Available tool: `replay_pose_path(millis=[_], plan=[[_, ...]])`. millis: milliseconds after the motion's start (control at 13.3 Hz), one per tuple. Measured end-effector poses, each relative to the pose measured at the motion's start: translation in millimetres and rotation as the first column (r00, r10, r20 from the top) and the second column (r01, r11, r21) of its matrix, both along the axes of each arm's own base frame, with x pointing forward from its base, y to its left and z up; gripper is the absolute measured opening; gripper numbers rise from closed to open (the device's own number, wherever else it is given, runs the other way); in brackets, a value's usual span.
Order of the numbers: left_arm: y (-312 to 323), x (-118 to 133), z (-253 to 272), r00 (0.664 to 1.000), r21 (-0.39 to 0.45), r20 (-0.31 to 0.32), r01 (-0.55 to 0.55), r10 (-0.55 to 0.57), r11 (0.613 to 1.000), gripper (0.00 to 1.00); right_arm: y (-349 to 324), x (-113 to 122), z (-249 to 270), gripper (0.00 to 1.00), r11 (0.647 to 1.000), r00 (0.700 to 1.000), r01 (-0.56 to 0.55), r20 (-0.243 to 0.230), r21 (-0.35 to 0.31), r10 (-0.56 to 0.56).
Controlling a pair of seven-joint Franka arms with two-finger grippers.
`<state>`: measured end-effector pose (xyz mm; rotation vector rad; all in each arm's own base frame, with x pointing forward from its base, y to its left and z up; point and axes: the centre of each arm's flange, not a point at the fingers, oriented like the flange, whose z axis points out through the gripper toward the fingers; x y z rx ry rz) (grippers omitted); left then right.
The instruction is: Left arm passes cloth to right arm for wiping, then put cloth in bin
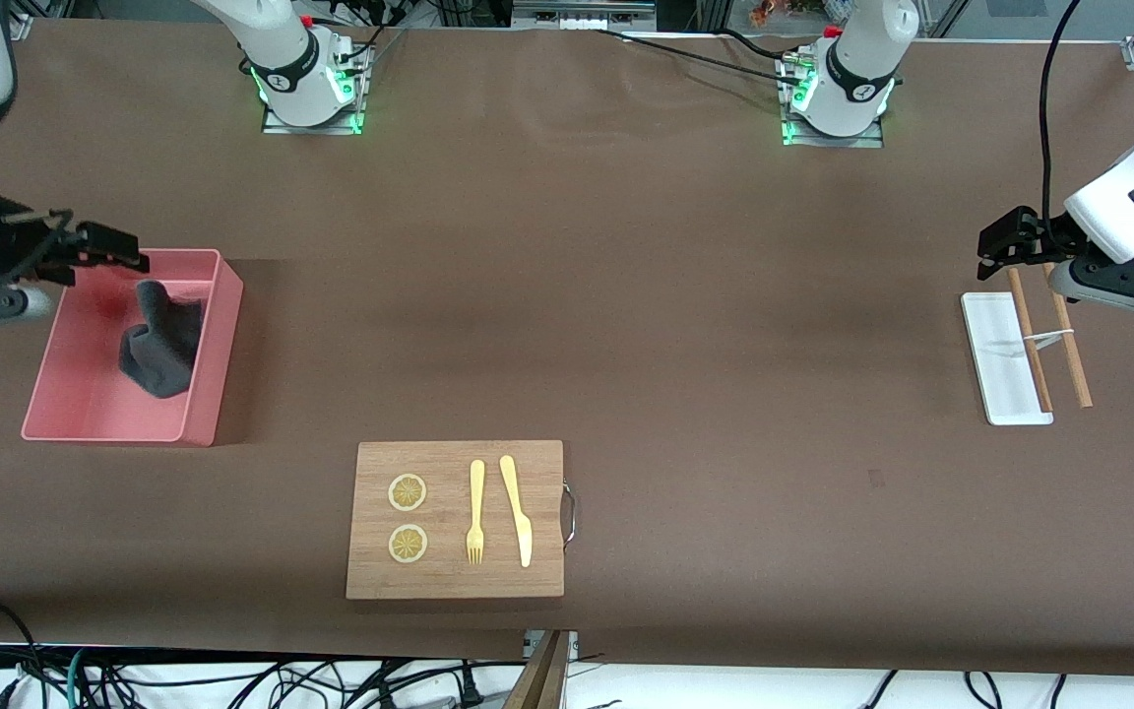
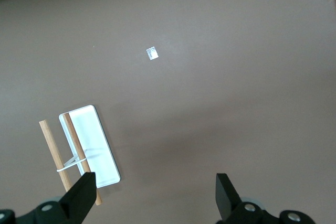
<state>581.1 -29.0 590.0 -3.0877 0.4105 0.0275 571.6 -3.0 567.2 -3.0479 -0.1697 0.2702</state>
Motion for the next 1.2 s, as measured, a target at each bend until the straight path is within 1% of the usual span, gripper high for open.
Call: replay_pose_path(millis=[225, 375, 526, 751, 976, 1201], plan=[[-0.2, 0.0, 0.0, 1.000, 0.000, 0.000, 0.000, 0.000, 1.000, 1.00, 37.0, -29.4, 35.6, 1.00, 0.999, 1.000, 0.026, 0.012, -0.031, -0.026], [-0.4, -0.1, -0.1, 1.000, 0.000, -0.001, 0.001, -0.001, 1.000, 1.00, 52.0, -39.5, 40.8, 1.00, 0.999, 1.000, 0.024, 0.017, -0.041, -0.023], [-0.5, -0.1, -0.1, 1.000, 0.000, -0.001, 0.001, -0.001, 1.000, 1.00, 48.2, -40.8, 32.9, 1.00, 0.999, 0.999, 0.031, 0.008, -0.043, -0.031], [-0.5, -0.2, -0.1, 1.000, 0.000, -0.001, 0.001, -0.001, 1.000, 1.00, 38.7, -43.5, 16.4, 1.00, 0.998, 0.999, 0.046, 0.014, -0.040, -0.046], [-1.4, -0.3, -0.2, 1.000, 0.000, -0.002, 0.002, -0.002, 1.000, 1.00, 38.0, -44.8, 18.3, 1.00, 0.998, 0.998, 0.048, 0.031, -0.037, -0.047], [-1.9, -0.3, -0.2, 1.000, 0.000, -0.002, 0.003, -0.003, 1.000, 1.00, 37.8, -45.1, 19.2, 1.00, 0.998, 0.998, 0.048, 0.033, -0.037, -0.047]])
